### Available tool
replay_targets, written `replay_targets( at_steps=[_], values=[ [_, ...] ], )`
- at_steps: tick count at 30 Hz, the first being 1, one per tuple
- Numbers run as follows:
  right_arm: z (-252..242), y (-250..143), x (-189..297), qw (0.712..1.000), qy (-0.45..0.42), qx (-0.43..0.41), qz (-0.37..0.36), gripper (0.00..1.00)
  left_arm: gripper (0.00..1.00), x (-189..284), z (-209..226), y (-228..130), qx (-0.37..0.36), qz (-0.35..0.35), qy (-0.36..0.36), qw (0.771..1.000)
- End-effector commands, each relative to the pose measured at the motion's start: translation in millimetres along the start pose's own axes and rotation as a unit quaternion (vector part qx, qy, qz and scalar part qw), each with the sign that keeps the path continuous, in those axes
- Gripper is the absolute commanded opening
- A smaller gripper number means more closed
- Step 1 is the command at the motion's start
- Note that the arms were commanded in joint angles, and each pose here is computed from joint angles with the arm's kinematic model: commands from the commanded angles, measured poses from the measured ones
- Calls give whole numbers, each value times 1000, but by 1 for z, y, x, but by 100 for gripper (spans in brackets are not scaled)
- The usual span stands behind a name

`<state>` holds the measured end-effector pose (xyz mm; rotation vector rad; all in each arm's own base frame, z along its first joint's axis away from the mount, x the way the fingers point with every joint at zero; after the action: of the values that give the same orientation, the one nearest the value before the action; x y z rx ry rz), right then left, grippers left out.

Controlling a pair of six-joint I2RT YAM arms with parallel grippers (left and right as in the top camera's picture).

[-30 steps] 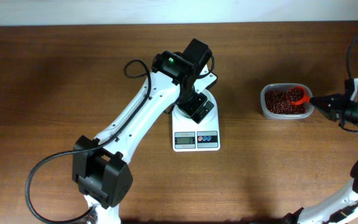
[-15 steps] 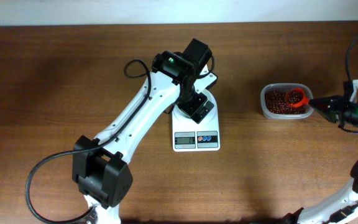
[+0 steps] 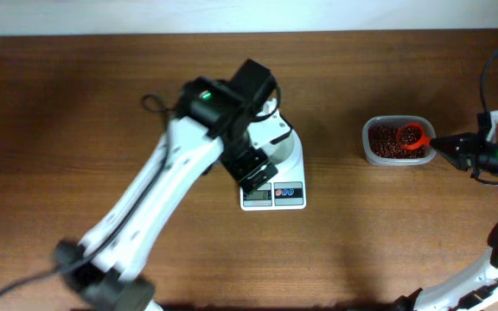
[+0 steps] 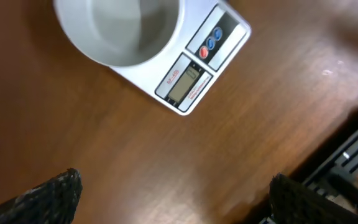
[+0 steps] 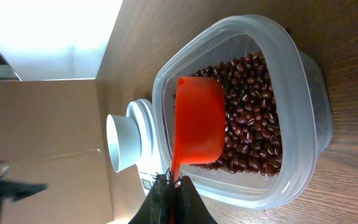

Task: Scoop item into bowl and weigh 50g on scale
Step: 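Move the left gripper down to the white bowl on the scale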

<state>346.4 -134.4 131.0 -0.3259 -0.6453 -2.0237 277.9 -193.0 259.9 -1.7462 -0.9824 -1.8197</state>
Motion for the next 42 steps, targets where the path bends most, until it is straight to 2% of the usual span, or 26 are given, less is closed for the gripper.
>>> replay_targets(
  at_steps=[1, 3, 8, 18, 20, 21, 22, 24, 25, 33, 42],
  values=[
    [-2, -1, 1, 1000, 4, 5, -3, 4, 99, 10, -7, -16, -56, -24, -13, 998],
    [-2, -1, 1, 1000, 4, 6, -3, 4, 99, -9, -13, -21, -63, -19, -39, 997],
    [-2, -1, 1, 1000, 4, 6, -3, 4, 99, -49, -12, -28, -61, -3, -48, 997],
    [-6, -2, 1, 1000, -10, 7, 4, 4, 99, -52, -11, -21, -64, -20, -44, 997],
    [-6, -2, 1, 1000, -10, 7, 4, 4, 99, -51, -13, -9, -67, -49, -51, 995],
    [-6, -2, 1, 1000, -10, 7, 3, 4, 88, -50, -17, -5, -70, -62, -66, 993],
    [-6, -2, 1, 1000, -10, 7, 3, 4, 31, -49, -19, -1, -71, -72, -74, 992],
    [-6, -2, 1, 1000, -10, 7, 3, 4, 2, -50, -22, 4, -74, -87, -84, 990],
    [-6, -2, 1, 1000, -10, 7, 3, 4, 0, -53, -22, 3, -74, -86, -84, 990],
    [-6, -2, 1, 1000, -10, 8, 3, 4, 0, -94, -19, -6, -95, -82, -82, 989],
    [-6, -2, 1, 1000, -10, 9, 3, 4, 0, -145, -24, -32, -82, 1, -118, 990]
  ],
)
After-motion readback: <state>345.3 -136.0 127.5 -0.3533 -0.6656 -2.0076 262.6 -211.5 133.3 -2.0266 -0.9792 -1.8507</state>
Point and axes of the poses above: each gripper's point midway between its finger pads, its own x axis back along the fingers, its own z axis along the line the jaws close on, y = z × x, the point moved 4 cm from there along x, back along the fingers, and after that the axes turned 12 degrees about x, right-handed, at the moved point
